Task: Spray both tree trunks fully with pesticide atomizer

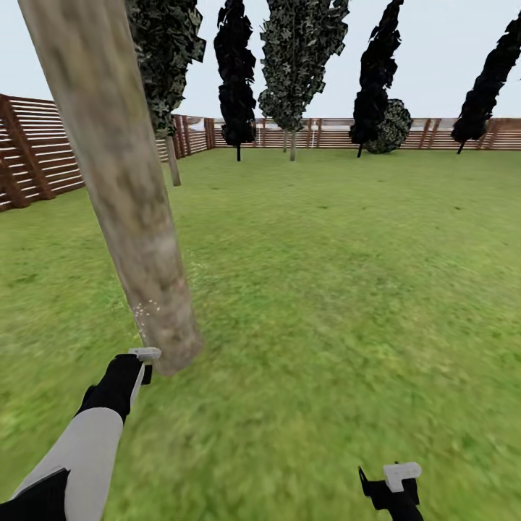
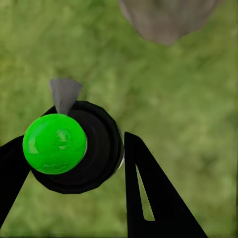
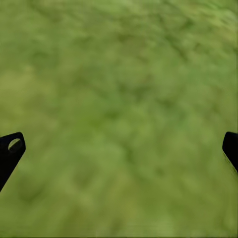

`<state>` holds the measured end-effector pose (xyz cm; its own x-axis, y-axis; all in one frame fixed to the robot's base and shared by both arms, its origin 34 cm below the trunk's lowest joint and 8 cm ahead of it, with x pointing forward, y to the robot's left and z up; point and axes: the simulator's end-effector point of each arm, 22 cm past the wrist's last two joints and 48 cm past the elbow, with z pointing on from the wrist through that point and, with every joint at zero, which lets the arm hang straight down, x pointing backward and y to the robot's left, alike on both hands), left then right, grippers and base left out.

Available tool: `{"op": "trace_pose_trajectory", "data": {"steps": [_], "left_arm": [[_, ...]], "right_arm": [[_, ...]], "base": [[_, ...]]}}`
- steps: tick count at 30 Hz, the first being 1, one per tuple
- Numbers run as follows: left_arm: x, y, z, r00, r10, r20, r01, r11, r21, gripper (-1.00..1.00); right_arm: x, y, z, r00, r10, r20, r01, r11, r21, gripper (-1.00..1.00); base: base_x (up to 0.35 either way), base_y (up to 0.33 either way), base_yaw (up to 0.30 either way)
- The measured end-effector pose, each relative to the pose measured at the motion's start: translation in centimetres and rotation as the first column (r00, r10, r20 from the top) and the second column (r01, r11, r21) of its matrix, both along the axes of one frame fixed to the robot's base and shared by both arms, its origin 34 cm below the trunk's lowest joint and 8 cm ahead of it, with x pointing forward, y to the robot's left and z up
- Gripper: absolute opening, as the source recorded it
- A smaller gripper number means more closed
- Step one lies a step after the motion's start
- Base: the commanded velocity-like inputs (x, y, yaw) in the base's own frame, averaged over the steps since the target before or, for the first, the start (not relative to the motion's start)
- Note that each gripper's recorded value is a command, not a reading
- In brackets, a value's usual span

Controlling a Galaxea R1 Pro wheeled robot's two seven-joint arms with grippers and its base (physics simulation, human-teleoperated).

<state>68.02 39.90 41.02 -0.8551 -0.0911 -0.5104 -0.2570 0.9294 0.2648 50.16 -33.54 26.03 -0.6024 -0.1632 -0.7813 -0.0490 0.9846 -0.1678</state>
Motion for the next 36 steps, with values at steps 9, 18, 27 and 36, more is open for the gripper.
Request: {"op": "trace_pose_trajectory", "data": {"steps": [9, 18, 27, 36], "left_arm": [[0.0, 0.0, 0.0, 1.0, -0.001, -0.001, 0.001, 1.0, 0.0, -1.0], [0.0, 0.0, 0.0, 1.0, 0.001, 0.0, -0.001, 1.0, 0.001, -1.0], [0.0, 0.1, 0.1, 1.0, 0.004, 0.003, -0.004, 1.0, -0.001, -1.0], [6.3, -2.1, 5.8, 0.988, -0.086, 0.131, 0.101, 0.988, -0.115, -1.0]], "right_arm": [[0.0, -0.2, 0.0, 1.0, -0.002, 0.001, 0.002, 1.0, -0.003, 1.0], [0.0, 0.0, 0.0, 1.0, 0.0, 0.0, 0.0, 1.0, 0.0, 1.0], [0.0, 0.1, 0.0, 1.0, 0.0, -0.001, 0.0, 1.0, 0.001, 1.0], [0.0, -0.1, 0.0, 1.0, -0.001, 0.0, 0.001, 1.0, -0.001, 1.0]], "base": [[0.171, -0.237, 0.054], [0.117, -0.256, 0.069], [0.05, -0.209, 0.274], [0.0, -0.002, 0.267]]}}
